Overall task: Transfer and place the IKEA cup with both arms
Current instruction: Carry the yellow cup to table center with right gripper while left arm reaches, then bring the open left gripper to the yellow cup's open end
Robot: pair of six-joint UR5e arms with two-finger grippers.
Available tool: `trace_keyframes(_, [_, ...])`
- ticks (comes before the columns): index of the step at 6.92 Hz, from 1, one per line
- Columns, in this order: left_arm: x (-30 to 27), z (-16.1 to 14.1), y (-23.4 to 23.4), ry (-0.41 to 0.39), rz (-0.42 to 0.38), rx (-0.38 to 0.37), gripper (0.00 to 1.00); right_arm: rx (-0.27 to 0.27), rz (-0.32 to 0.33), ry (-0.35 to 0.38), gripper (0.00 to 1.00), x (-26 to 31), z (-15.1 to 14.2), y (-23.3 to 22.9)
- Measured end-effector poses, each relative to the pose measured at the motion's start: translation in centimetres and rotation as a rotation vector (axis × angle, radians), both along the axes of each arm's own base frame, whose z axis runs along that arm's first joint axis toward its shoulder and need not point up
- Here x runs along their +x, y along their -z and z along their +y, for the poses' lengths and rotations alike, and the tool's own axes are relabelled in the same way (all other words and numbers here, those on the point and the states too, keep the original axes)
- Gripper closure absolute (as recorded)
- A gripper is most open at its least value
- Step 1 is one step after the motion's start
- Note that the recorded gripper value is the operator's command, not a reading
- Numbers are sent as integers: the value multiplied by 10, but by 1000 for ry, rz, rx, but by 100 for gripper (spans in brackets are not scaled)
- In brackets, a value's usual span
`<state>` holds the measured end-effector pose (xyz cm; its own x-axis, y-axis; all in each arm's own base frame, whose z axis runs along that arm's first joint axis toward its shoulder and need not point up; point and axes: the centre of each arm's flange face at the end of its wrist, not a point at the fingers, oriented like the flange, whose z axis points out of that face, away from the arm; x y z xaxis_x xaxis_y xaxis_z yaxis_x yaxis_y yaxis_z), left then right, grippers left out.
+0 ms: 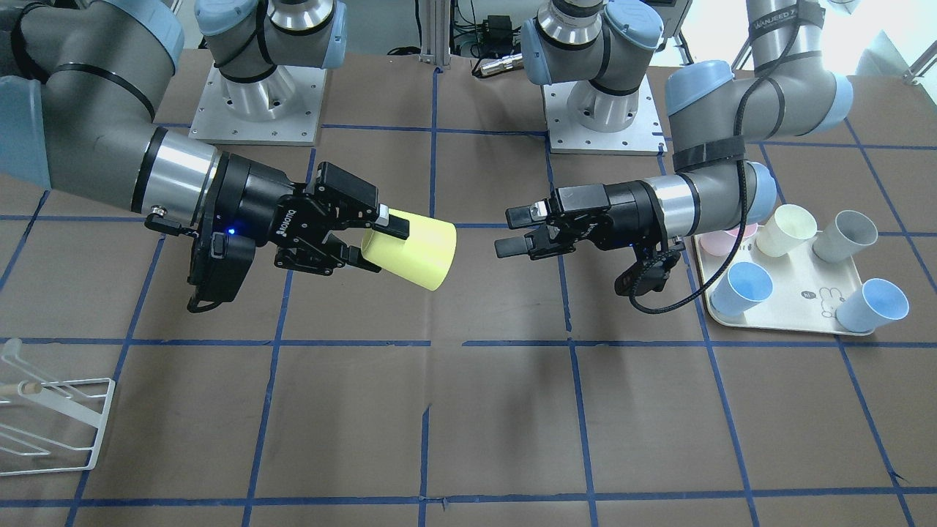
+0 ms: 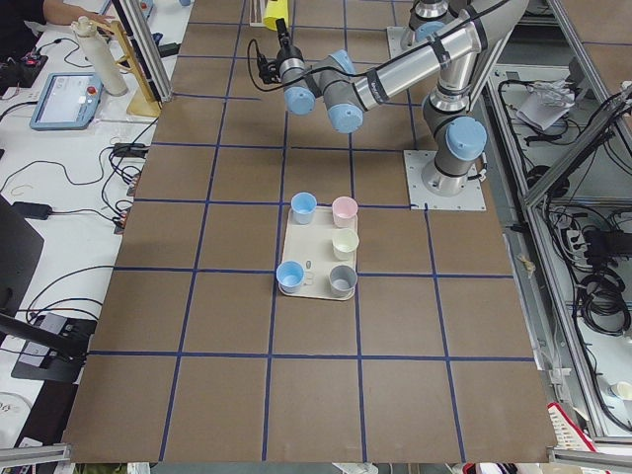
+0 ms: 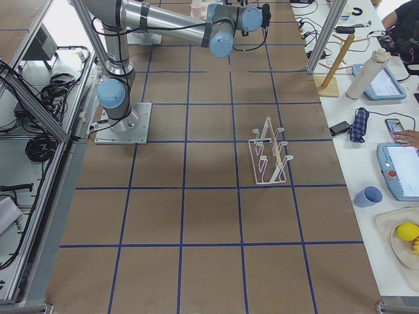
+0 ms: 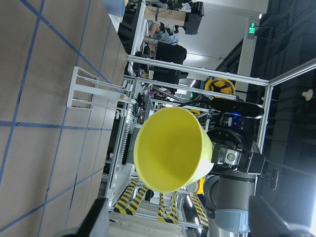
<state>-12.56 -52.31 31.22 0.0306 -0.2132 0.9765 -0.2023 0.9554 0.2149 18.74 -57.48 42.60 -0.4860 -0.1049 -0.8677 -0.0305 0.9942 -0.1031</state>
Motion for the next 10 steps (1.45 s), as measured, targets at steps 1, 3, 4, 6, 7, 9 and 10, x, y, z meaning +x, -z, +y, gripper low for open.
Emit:
trace_keyframes(1, [4, -7, 11, -7, 4, 8, 0, -5, -4, 0, 50, 0, 0, 0])
trace_keyframes(3, [2, -15, 28, 0, 4, 0, 0, -16, -4, 3, 50, 0, -2, 0])
trace_keyframes(4, [-3, -16, 35, 10, 4, 4, 0, -15, -4, 8, 50, 0, -2, -1])
trace_keyframes(6, [-14, -16, 44, 30, 10, 11, 0, -13, -7, 13, 50, 0, -3, -1])
trace_keyframes(7, [-24, -15, 45, 46, 12, 5, 0, -13, -9, 14, 50, 0, -3, -1])
trace_keyframes(9, [-32, -16, 47, 53, 24, -20, 5, -13, -12, 14, 50, 1, -3, -1])
trace_keyframes(10, [-33, -19, 48, 42, 50, -23, 4, -13, -13, 14, 50, 1, -3, -1])
